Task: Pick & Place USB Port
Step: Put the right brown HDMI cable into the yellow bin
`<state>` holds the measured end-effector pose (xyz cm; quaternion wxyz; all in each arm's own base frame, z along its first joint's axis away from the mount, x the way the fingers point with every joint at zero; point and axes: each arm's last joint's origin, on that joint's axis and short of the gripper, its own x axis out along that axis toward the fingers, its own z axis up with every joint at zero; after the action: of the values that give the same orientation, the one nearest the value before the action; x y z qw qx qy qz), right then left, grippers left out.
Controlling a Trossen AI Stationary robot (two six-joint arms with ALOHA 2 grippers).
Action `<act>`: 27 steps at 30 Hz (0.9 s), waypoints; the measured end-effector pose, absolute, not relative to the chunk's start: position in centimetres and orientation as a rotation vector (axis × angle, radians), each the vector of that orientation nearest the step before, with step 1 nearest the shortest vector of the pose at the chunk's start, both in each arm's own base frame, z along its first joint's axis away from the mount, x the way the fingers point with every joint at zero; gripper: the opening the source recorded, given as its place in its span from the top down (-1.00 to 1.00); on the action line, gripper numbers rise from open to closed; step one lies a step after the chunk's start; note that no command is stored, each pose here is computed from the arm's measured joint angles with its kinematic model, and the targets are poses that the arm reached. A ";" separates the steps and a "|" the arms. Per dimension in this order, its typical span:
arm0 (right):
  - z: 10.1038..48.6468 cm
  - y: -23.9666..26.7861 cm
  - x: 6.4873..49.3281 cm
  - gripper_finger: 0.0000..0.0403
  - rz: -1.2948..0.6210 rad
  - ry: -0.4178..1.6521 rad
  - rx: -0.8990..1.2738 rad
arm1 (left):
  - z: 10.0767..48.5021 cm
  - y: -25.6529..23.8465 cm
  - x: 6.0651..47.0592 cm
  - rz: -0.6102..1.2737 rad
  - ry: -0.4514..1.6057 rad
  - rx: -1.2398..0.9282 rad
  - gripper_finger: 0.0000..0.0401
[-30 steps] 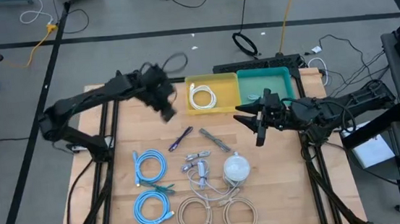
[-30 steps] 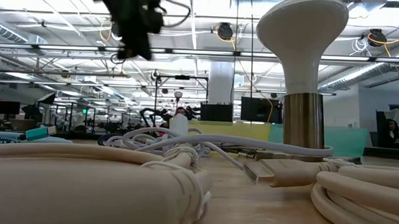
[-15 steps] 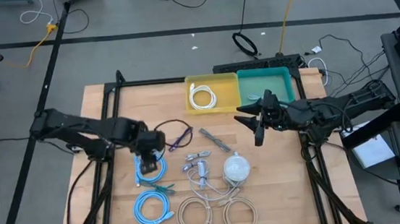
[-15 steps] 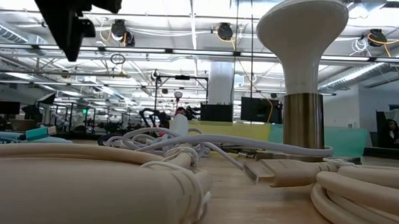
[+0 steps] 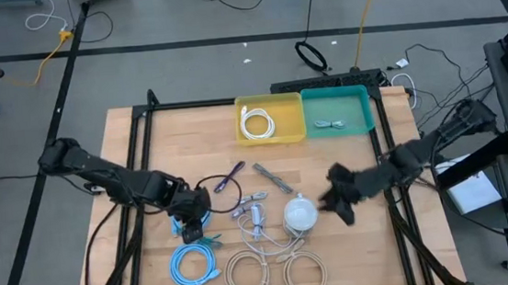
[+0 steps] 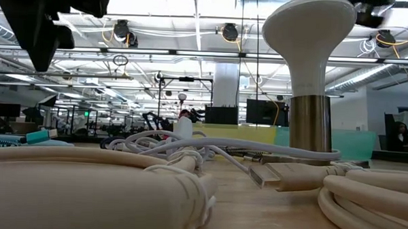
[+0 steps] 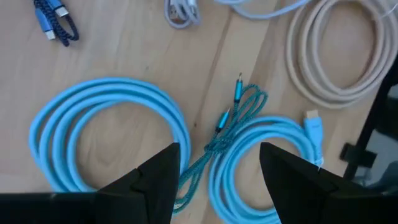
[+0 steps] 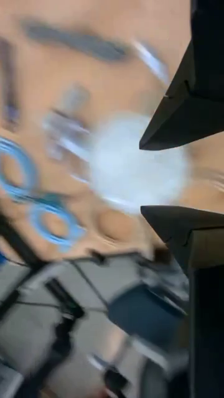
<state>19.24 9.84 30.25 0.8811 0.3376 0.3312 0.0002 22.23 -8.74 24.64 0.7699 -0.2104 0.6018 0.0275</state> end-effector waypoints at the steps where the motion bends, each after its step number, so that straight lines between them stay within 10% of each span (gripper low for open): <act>1: 29.8 10.5 18.8 0.28 0.014 0.726 0.739 | 24.7 -8.8 22.3 0.065 1.293 -0.467 -0.12; 10: 25.3 16.8 14.3 0.28 -0.001 1.044 0.822 | 25.1 -9.3 23.1 0.160 1.160 -0.565 -0.12; 27: 16.5 24.4 18.4 0.34 0.059 0.997 0.641 | 26.7 -10.4 25.2 0.278 0.774 -0.820 -0.12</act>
<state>18.38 24.37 16.51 0.8291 0.3022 0.4695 0.0279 25.17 -10.36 26.73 0.8360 -0.3876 0.3655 0.1315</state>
